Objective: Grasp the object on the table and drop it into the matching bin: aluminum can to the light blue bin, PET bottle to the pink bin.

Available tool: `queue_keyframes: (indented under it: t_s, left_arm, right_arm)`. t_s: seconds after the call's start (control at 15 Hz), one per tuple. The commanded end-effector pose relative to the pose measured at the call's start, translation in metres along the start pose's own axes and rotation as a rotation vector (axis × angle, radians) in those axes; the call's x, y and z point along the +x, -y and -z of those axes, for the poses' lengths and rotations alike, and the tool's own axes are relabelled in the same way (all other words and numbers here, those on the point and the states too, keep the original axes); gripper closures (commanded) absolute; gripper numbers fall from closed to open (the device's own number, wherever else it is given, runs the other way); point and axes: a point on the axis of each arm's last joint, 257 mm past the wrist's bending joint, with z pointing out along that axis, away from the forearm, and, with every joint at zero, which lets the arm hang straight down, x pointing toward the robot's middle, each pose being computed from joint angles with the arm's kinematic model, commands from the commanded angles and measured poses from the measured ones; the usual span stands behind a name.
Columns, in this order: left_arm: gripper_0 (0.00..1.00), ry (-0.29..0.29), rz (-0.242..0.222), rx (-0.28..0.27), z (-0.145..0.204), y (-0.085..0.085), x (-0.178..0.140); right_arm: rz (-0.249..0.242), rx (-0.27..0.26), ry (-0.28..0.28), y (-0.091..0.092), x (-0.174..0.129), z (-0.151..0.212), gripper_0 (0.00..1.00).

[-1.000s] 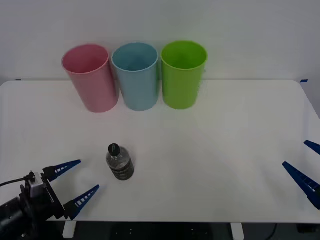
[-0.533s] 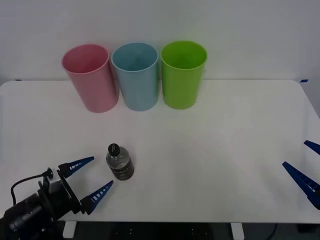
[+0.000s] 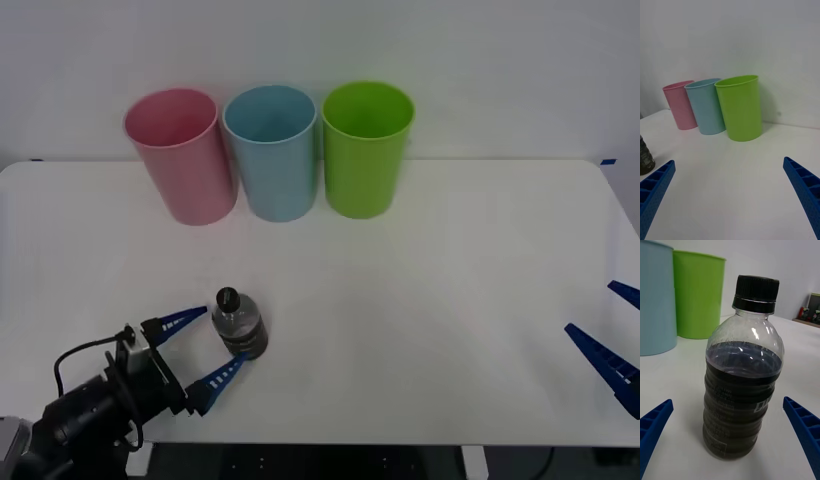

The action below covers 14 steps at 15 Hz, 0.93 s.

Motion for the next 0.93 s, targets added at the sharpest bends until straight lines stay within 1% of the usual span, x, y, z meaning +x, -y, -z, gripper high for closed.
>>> queue_keyframes:
  t_s: [0.07,0.47,0.67,0.93]
  left_arm:
    - [0.00,0.002,0.001,0.000,-0.010,0.003,0.001]
    - [0.00,-0.001,-0.005,0.003,-0.027,0.006,0.001]
    - [0.00,-0.001,0.002,0.009,-0.035,0.002,0.003]
    - [0.00,0.000,0.002,0.013,-0.037,0.003,0.003]
  right_arm:
    - [0.000,0.000,0.000,0.000,0.000,0.000,0.00]
    - [0.000,0.000,0.000,0.000,0.000,0.000,0.00]
    - [0.000,0.000,0.000,0.000,0.000,0.000,0.00]
    - [0.000,0.000,0.000,0.000,0.000,0.000,0.00]
